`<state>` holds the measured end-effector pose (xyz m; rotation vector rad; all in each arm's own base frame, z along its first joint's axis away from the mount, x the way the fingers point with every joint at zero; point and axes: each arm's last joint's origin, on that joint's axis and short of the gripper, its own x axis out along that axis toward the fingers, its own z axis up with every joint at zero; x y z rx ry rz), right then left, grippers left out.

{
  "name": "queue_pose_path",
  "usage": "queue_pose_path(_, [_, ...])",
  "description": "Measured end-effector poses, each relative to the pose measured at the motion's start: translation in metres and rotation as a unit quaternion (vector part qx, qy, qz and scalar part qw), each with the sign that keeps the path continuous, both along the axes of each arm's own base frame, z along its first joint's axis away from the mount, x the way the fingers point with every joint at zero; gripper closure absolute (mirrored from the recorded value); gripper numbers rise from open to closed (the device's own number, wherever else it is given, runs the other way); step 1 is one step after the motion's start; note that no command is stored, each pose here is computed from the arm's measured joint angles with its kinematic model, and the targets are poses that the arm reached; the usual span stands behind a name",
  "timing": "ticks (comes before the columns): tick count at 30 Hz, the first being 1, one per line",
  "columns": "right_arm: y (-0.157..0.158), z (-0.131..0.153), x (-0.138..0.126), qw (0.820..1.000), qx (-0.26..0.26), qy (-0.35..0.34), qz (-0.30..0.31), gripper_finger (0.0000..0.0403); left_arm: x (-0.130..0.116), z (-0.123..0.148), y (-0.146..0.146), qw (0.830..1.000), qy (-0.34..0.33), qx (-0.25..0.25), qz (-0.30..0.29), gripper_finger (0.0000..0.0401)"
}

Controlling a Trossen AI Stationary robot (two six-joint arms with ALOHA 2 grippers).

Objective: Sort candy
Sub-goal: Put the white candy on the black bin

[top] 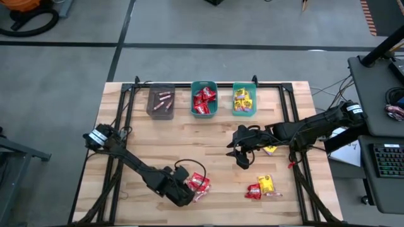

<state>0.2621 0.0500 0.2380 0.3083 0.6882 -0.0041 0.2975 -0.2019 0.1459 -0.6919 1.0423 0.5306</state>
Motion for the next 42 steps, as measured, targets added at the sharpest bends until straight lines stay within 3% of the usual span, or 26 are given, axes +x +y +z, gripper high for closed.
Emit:
queue_pose_path(7, [0.000, 0.000, 0.000, 1.000, -0.002, -0.001, 0.001, 0.0232, -0.016, 0.008, 0.011, 0.992, 0.103, 0.069, 0.016, 0.0273])
queue_pose_path(11, [0.000, 0.000, 0.000, 1.000, -0.001, -0.001, 0.001, 0.0232, -0.016, 0.019, 0.011, 0.988, 0.126, 0.088, 0.006, 0.0278])
queue_pose_path(20, [0.000, 0.000, 0.000, 1.000, 0.000, -0.001, 0.000, 0.0232, -0.004, 0.032, 0.000, 0.996, 0.080, 0.046, 0.008, 0.0289])
queue_pose_path(26, [0.000, 0.000, 0.000, 1.000, 0.000, 0.000, 0.000, 0.0232, -0.004, 0.021, 0.000, 0.997, 0.065, 0.021, 0.024, 0.0265])
queue_pose_path(35, [0.000, 0.000, 0.000, 1.000, 0.000, -0.001, 0.000, 0.0232, 0.001, -0.004, -0.004, 0.997, 0.070, 0.031, 0.025, 0.0234])
queue_pose_path(39, [0.000, 0.000, 0.000, 1.000, 0.000, -0.001, 0.000, 0.0232, 0.002, -0.008, -0.004, 0.996, 0.074, 0.040, 0.025, 0.0245])
queue_pose_path(42, [0.000, 0.000, 0.000, 1.000, 0.000, -0.001, 0.000, 0.0232, 0.001, -0.008, -0.003, 0.996, 0.077, 0.044, 0.025, 0.0275])
